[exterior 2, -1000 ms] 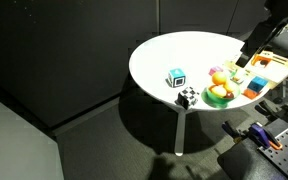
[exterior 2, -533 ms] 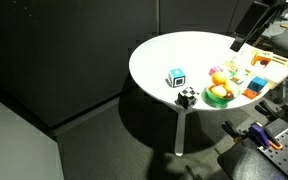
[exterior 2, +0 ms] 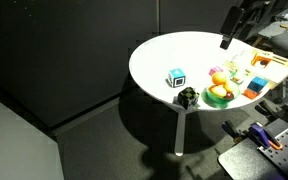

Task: Put the orange plush toy on the tray

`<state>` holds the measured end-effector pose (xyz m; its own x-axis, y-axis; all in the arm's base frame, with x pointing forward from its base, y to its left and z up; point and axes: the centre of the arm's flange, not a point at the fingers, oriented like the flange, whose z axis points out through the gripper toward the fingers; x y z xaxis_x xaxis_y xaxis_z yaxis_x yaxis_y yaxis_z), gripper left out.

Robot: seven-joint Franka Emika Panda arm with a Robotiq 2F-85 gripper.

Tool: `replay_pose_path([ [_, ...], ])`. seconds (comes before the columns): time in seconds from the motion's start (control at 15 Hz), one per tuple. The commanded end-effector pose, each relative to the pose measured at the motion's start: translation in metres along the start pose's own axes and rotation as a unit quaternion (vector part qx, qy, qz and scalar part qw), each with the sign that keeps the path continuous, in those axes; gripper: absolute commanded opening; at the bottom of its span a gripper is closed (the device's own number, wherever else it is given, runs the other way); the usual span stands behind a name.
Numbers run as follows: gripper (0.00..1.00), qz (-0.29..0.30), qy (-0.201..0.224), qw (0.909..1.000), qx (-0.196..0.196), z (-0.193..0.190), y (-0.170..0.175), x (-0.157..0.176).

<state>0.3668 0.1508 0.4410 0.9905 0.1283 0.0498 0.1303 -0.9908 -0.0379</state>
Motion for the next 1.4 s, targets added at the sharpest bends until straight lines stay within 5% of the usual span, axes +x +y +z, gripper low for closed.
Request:
replay_pose_path([
  [0.0,1.0,-0.009,-0.024,0.9994,-0.022,0.001,0.013,0.025],
  [0.53,1.0,-0.034,-0.039,0.9985,-0.018,0.028,0.057,0.041],
  [1.33,1.0,-0.013,-0.058,0.998,-0.023,0.049,0.061,0.045],
])
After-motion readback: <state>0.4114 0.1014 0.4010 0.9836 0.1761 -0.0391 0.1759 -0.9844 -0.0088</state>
